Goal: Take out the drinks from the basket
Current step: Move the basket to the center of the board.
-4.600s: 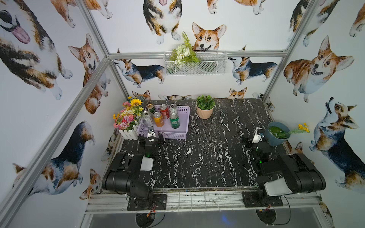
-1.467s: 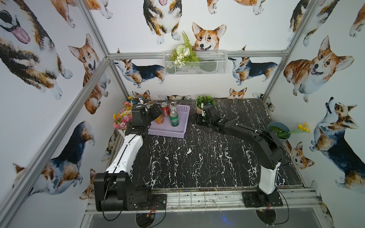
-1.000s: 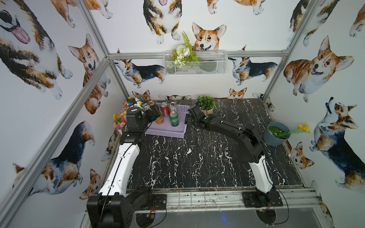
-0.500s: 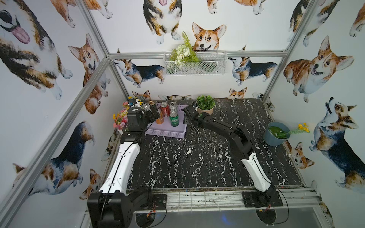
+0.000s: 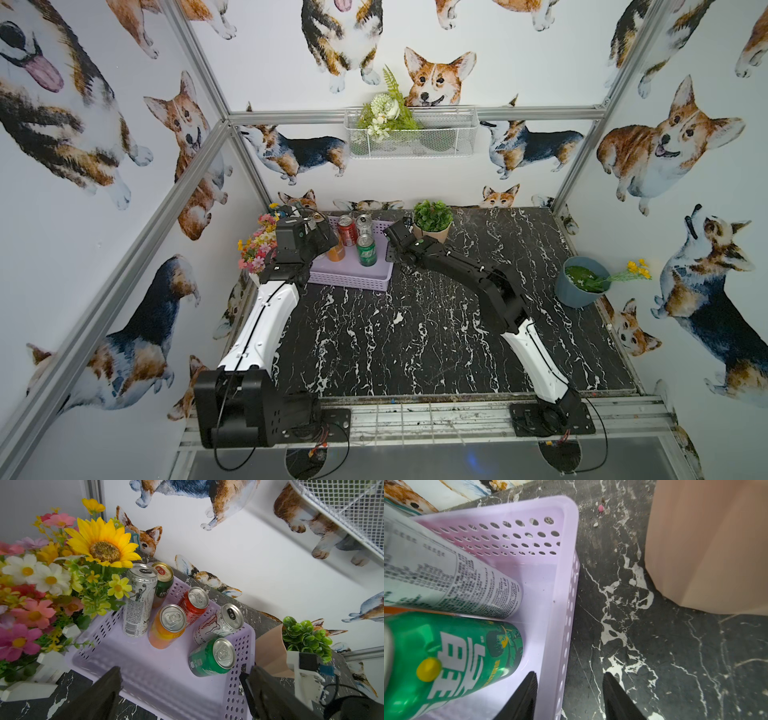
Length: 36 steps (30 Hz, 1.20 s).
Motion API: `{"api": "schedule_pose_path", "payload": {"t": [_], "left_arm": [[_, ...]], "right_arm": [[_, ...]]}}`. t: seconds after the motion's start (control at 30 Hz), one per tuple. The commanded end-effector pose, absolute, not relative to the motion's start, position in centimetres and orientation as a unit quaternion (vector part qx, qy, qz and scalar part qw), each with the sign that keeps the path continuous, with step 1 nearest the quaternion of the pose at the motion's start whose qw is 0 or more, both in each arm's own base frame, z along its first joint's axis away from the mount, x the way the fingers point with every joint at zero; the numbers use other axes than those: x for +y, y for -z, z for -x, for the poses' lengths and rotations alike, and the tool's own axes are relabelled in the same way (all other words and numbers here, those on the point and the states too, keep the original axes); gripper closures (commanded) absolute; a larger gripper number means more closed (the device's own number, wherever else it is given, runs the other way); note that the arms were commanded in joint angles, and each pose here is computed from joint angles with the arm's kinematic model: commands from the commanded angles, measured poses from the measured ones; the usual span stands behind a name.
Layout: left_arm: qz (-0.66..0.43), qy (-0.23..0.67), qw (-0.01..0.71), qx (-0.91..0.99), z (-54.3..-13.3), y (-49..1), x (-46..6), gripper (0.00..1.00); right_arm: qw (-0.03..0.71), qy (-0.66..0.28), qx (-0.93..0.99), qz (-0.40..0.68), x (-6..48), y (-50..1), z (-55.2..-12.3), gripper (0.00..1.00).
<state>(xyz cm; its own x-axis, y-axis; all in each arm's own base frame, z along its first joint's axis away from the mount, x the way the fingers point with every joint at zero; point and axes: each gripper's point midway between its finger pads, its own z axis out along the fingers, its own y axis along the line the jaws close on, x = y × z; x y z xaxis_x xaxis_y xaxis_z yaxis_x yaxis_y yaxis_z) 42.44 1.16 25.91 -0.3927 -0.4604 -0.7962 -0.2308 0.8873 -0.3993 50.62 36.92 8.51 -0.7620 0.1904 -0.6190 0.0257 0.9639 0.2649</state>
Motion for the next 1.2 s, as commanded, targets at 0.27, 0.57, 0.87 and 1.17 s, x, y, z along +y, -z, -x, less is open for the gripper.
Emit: {"api": "schedule_pose_path", "payload": {"t": [0.27,0.57,0.87,1.17], "left_arm": [[0.213,0.111,0.512,0.825,-42.2,-26.1,1.3,0.0],[0.212,0.116,0.513,0.823,-42.1,-26.4,1.2,0.0],[0.206,0.096,0.496,0.838,-43.0,-24.4,1.5,0.02],[0.202,0.111,0.504,0.833,-42.7,-24.7,1.1,0.02]], "right_arm": [[0.294,-0.086,0.951,-0.049,36.7,-5.7,-49.1,0.69],[0.294,-0.079,0.951,-0.059,35.9,-6.5,-48.7,0.95],[0.288,-0.068,0.954,-0.043,34.6,-5.9,-47.2,1.0],[0.29,-0.09,0.953,-0.019,32.8,-6.5,-44.5,1.0]]}}
